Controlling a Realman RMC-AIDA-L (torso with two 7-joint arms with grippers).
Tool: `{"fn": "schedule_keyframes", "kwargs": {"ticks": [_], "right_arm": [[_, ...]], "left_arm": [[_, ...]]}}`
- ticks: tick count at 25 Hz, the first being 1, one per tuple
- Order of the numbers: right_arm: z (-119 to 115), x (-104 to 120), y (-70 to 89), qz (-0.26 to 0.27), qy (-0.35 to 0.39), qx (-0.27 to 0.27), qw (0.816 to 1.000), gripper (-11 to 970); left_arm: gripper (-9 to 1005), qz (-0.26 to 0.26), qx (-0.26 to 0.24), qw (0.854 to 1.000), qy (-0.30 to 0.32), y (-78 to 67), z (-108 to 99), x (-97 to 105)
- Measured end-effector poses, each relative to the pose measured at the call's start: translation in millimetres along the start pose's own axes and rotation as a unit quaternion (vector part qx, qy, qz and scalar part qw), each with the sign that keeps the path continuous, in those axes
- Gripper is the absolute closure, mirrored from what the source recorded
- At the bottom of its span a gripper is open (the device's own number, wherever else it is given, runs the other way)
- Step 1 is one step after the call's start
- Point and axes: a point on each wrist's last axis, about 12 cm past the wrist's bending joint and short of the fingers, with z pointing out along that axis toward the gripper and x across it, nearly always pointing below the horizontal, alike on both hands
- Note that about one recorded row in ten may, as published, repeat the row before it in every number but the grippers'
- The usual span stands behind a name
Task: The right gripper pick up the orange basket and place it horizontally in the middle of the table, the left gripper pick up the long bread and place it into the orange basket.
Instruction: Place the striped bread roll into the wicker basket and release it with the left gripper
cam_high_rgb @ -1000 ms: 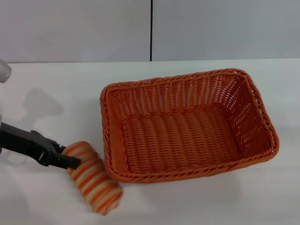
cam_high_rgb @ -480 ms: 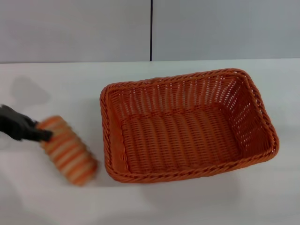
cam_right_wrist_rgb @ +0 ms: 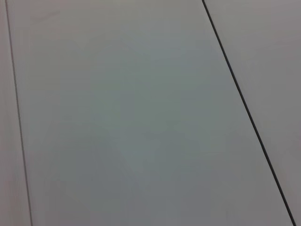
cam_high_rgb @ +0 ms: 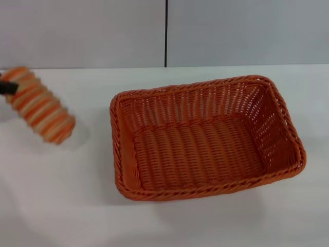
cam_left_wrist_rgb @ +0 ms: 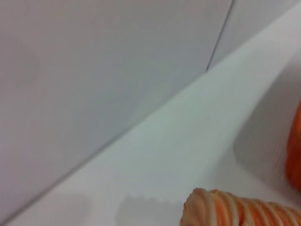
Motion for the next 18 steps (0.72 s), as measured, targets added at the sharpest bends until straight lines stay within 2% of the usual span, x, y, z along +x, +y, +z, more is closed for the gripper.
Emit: {"fn": "schedule_keyframes", "kwargs": {"ticks": [3,4,5,7,8,9,12,13,14,15,17,18], "right_arm": [[2,-1,-0.3,-0.001,-0.001,-0.003,1.0,525],[3,-1,-0.5,-0.002,-0.002,-0.004,1.0,525],[4,-3,-0.9,-0.004,-0.003,-0.007,1.0,525],[6,-4,-1.0,-0.005,-0.004,-0.009,1.0,525],[6,-4,-1.0,-0.005,-0.004,-0.009,1.0,525],[6,-4,-0.9,-0.005,-0.004,-0.01,1.0,525],[7,-3,-0.6,-0.005,-0.004,-0.012,1.0,525],[7,-3,-0.6,-0.005,-0.004,-0.012,1.0,525],[7,-3,-0.5,-0.004,-0.003,-0.013,1.0,526],[8,-3,-0.3,-0.004,-0.003,-0.014,1.0,526],[7,-3,-0.2,-0.003,-0.003,-0.013,1.0,526],[7,-3,-0.2,-0.003,-0.003,-0.013,1.0,526]], "left_arm": [[664,0.007,0.011,1.0,-0.028,-5.5,-3,-21],[668,0.007,0.011,1.0,-0.028,-5.5,-3,-21],[672,0.007,0.025,0.999,-0.045,-14.5,-2,-37],[680,0.012,0.038,0.997,-0.061,-26.0,0,-49],[684,0.012,0.038,0.997,-0.061,-26.0,0,-49],[688,0.016,0.046,0.996,-0.07,-35.7,2,-55],[714,0.017,0.055,0.994,-0.089,-51.2,7,-62],[726,0.017,0.055,0.994,-0.089,-51.2,7,-62],[737,0.016,0.062,0.993,-0.097,-56.9,8,-65],[745,0.008,0.091,0.989,-0.112,-68.6,13,-69],[762,0.004,0.114,0.986,-0.123,-78.0,19,-69],[771,0.004,0.114,0.986,-0.123,-78.0,19,-69]]}}
